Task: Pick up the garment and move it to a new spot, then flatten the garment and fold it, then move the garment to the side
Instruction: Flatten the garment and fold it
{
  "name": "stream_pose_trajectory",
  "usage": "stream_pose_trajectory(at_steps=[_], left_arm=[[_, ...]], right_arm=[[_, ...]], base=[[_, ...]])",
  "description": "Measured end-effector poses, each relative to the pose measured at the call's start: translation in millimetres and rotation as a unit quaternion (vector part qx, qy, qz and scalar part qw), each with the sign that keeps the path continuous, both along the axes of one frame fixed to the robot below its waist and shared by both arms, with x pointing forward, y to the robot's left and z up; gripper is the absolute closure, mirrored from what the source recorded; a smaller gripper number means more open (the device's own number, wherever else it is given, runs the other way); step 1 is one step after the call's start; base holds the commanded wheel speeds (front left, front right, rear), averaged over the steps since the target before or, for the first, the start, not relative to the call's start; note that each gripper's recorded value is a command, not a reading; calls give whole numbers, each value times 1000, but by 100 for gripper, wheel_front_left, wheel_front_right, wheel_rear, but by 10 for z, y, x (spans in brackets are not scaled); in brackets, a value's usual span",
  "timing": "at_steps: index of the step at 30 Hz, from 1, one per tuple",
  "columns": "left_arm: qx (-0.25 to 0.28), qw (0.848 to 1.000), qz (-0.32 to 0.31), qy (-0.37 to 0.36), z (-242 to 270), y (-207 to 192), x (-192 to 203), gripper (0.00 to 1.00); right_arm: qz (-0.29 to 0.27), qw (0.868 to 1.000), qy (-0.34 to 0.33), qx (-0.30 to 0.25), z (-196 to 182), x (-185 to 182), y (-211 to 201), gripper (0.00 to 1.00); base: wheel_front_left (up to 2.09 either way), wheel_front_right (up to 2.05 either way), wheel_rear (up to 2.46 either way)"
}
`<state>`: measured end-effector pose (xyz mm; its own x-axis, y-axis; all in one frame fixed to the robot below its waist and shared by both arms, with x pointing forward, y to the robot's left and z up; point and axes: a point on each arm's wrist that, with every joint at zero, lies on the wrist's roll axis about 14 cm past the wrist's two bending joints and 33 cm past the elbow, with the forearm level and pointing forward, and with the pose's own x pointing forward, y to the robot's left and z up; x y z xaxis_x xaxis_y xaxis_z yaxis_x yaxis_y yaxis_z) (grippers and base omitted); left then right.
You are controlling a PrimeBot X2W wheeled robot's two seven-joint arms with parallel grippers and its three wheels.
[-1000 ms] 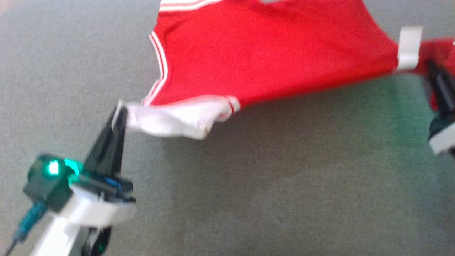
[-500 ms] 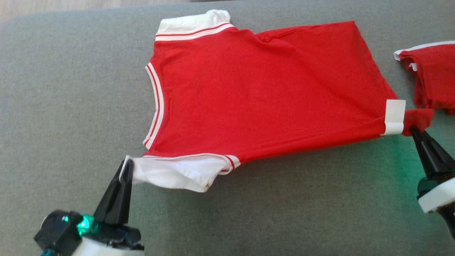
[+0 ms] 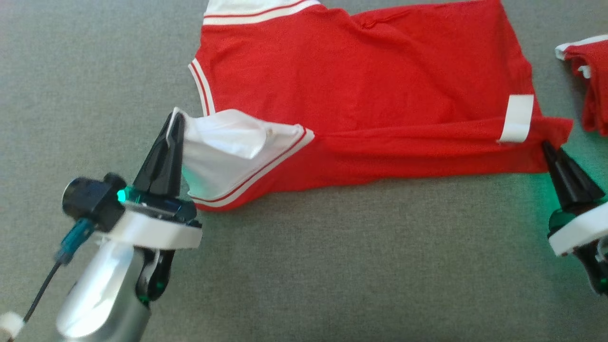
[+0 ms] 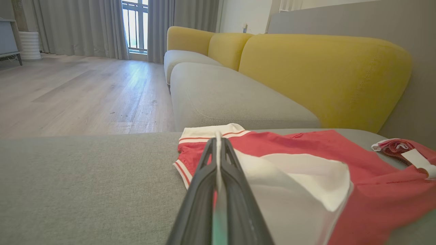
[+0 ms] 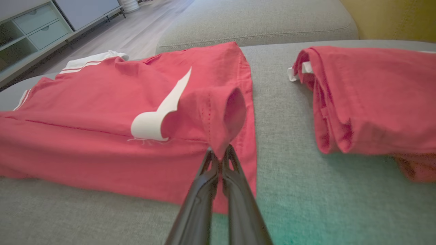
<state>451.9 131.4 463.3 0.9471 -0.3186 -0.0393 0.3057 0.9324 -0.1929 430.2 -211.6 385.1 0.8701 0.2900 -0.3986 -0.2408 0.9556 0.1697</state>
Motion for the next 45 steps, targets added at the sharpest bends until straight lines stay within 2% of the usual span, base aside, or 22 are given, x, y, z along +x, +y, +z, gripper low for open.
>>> stream_pose_trajectory(at_steps=[6,7,9,10,12,16,24,32,37,45], left_arm=[[34,999,-9,31,-295,-9,169,100],[35,999,-11,35,-326,-11,185,100],[34,998,-10,42,-369,-25,200,100],[30,999,-8,44,-376,-40,204,64],[21,999,-3,45,-365,-64,198,0],[8,999,18,44,-315,5,139,0],[-18,994,53,97,-547,20,-498,0],[-34,984,56,164,-803,-55,-871,0],[-33,978,62,194,-969,-26,-906,0],[-38,980,52,189,-975,-62,-604,0]], right_arm=[[-1,1000,1,-12,-40,150,-8,98],[-2,1000,2,-10,-50,161,2,76],[-7,1000,3,-7,-65,175,8,0],[-11,1000,-1,-5,-53,190,0,0],[-16,1000,-10,-4,-24,206,-10,0],[-27,999,-32,6,98,216,-14,0],[-54,997,-45,28,199,-40,-24,0],[-62,995,-63,39,331,-123,-4,0],[-65,995,-55,43,275,-150,14,0],[-72,996,-43,37,175,-163,-46,0]], base=[[0,0,0],[0,0,0],[0,0,0],[0,0,0],[0,0,0],[0,0,0],[0,0,0],[0,0,0],[0,0,0],[0,0,0]])
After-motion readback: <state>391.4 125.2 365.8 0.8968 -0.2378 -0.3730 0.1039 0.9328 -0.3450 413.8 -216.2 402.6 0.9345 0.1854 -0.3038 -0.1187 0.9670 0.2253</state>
